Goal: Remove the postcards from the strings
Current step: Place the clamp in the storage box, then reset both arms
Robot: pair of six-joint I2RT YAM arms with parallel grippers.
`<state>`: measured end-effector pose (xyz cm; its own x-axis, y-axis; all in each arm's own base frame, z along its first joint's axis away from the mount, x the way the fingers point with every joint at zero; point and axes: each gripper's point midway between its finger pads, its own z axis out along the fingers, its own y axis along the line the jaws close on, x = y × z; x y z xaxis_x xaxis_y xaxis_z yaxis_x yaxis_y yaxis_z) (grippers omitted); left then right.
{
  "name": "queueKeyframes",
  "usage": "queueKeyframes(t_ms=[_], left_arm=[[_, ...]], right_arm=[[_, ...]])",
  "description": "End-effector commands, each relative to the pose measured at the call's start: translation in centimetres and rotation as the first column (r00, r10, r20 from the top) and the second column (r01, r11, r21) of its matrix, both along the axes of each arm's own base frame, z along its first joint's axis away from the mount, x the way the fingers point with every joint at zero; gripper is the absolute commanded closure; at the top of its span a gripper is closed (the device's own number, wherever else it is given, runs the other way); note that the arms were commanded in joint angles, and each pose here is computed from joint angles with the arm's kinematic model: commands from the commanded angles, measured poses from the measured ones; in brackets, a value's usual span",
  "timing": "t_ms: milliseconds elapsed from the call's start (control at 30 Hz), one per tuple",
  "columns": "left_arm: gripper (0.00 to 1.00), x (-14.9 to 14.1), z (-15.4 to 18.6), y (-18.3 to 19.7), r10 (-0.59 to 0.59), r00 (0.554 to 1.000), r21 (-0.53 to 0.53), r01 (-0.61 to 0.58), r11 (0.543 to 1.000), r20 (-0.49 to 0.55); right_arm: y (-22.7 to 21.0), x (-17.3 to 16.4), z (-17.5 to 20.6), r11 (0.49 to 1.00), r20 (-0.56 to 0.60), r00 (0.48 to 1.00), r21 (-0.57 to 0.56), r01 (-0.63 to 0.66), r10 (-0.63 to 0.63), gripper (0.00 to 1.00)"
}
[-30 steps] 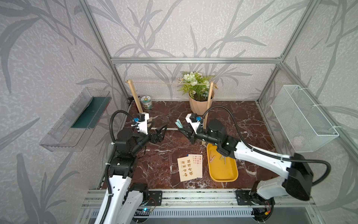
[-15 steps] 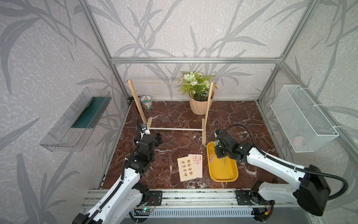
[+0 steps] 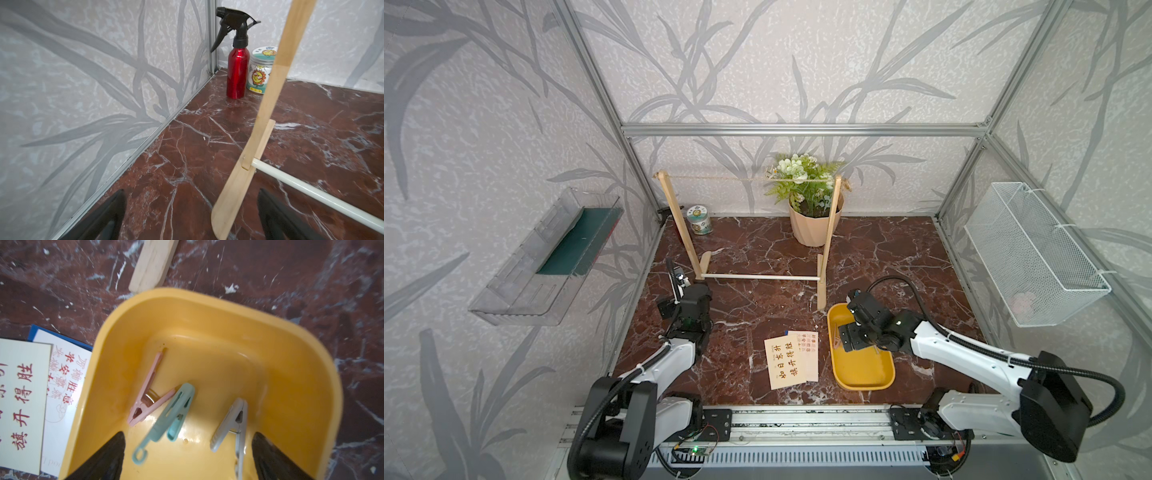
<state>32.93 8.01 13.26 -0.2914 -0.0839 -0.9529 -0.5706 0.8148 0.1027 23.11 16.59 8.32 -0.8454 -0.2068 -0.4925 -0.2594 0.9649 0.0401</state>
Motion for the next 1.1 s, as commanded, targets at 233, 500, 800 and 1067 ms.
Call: queueKeyframes(t_ms=[233,500,800,1067], left_arm=[[0.01,4.1,-2.3,-2.0,-0.207,0.973,-0.008,0.209,0.978,0.106],[0.01,4.7,-2.7,-2.0,-0.207,0.974,0.002,0.207,0.978,0.088],[0.01,4.5,-2.5,-2.9,-0.259,0.961,0.022,0.259,0.966,0.100],[0.01,5.5,-2.9,-2.6,-0.233,0.971,0.012,0.232,0.973,0.047]], right_arm=[[-11.9,9.6,7.3,0.933,0.624,0.726,0.011,0.361,-0.288,0.01],[-16.6,13.1,2.7,0.889,0.599,0.737,-0.087,0.450,-0.314,0.01],[-16.5,13.7,3.7,0.938,0.687,0.686,-0.017,0.347,-0.241,0.00],[-14.5,13.4,3.1,0.979,0.748,0.633,0.123,0.162,-0.199,0.00]])
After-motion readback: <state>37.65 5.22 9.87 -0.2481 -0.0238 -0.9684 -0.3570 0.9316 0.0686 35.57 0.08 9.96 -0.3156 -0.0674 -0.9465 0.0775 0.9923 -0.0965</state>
